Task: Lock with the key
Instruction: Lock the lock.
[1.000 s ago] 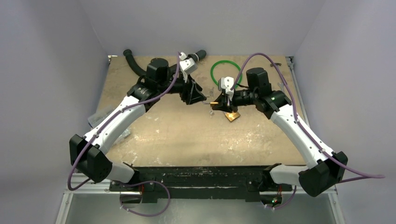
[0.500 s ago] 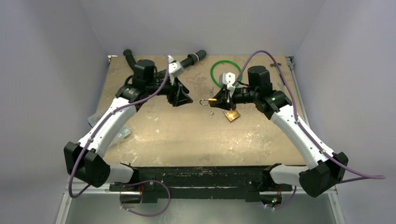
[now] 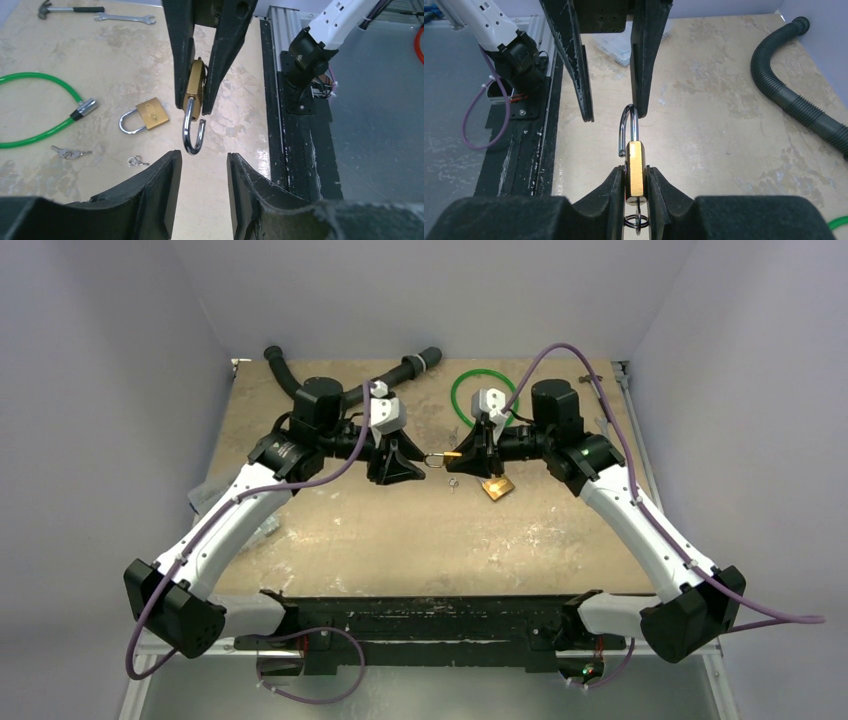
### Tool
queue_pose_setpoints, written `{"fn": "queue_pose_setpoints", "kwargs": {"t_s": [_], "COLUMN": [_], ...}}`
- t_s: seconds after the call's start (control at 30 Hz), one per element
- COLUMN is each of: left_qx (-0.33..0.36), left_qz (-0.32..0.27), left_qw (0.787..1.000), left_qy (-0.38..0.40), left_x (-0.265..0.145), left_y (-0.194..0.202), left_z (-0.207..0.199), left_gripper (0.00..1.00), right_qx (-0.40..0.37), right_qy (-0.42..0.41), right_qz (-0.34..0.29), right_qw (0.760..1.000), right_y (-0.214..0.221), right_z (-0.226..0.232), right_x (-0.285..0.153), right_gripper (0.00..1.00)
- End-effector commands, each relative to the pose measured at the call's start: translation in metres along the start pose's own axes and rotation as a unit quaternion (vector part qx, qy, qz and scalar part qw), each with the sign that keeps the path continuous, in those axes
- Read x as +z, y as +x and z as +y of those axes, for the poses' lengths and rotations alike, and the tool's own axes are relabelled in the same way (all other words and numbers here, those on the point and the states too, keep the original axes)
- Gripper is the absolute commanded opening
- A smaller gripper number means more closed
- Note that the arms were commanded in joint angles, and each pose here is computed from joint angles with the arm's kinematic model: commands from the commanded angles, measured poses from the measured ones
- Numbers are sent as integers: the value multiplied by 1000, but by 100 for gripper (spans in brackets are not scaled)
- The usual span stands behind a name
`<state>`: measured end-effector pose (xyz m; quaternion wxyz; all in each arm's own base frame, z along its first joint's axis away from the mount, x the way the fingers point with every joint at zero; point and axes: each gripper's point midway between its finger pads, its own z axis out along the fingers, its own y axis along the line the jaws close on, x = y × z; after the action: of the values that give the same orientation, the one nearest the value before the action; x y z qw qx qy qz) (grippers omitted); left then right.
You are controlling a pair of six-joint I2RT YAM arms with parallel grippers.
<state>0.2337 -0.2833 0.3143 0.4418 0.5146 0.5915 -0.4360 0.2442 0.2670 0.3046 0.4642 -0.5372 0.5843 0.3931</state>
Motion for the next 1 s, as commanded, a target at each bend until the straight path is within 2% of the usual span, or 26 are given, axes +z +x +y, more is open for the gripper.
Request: {"fn": "queue_pose_setpoints", "kwargs": {"t_s": [0.0,0.3,0.5,0.97], "left_qx": [27,26,24,-2], "left_qz": [-5,-13,-14,-34], "left_qw": [1000,1000,1000,999], "left_qy": [11,-12,-12,6], "left_x": [4,17,17,24], "left_y": [-11,-19,-19,-24], "left_z": [-7,-2,-3,-7], "left_gripper": [41,25,1,0], "right_qx": [-15,-10,-12,-5], "right_qy": [-6,-1,2,-13], "right_qz": [-36,-31,-32,-47], "right_qw": [999,999,999,999], "right_y": [-29,-26,-27,-35], "right_z": [10,9,8,6], "right_x": [-8,-8,-8,-2], "right_gripper": [0,0,0,0]}}
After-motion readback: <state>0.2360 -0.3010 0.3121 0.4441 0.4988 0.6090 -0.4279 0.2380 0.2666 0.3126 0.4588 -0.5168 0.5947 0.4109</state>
